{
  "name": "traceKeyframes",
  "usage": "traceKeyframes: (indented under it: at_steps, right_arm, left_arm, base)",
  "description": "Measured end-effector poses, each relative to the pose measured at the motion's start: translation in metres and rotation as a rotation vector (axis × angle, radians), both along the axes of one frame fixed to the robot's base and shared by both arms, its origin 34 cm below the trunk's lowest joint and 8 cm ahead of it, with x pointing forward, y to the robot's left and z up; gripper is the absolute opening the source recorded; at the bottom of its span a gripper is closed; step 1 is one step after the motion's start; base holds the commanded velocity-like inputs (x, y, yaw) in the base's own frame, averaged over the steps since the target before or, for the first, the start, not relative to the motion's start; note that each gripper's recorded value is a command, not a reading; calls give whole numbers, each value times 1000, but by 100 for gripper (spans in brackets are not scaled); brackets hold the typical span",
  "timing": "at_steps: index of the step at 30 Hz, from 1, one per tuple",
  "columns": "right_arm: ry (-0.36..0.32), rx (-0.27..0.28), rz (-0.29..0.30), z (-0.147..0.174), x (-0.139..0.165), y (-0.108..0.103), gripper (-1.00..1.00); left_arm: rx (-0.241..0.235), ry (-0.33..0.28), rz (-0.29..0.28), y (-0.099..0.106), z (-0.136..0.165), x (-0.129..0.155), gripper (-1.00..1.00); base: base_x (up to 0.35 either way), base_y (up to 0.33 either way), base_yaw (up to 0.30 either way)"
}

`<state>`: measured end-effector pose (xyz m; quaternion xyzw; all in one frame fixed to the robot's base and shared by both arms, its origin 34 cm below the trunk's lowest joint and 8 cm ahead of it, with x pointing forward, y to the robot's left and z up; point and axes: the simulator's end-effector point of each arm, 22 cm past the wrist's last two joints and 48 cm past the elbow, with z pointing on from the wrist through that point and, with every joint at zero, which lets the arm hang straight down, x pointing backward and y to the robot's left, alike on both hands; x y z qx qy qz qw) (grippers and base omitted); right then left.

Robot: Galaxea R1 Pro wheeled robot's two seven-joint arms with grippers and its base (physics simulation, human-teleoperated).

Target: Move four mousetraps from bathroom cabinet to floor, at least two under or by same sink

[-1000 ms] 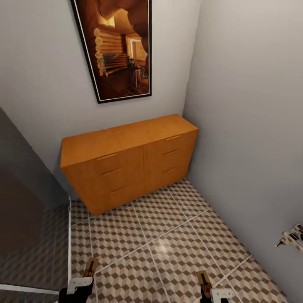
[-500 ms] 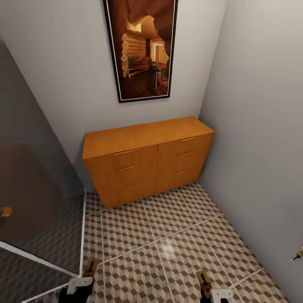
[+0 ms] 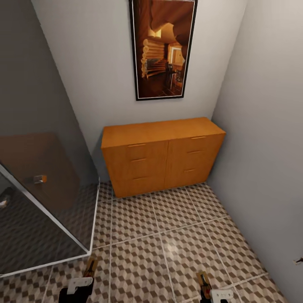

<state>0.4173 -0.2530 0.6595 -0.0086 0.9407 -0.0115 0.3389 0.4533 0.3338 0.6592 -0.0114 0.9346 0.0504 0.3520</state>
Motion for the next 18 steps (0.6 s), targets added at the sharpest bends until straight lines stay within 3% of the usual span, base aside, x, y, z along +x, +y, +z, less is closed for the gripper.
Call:
traceKeyframes:
  at_steps: [18]
  right_arm:
    - [-16, 0, 0, 5, 5, 0, -100]
  left_arm:
    - [0, -19, -1, 0, 7, 6, -100]
  base:
    - [-21, -9, 244]
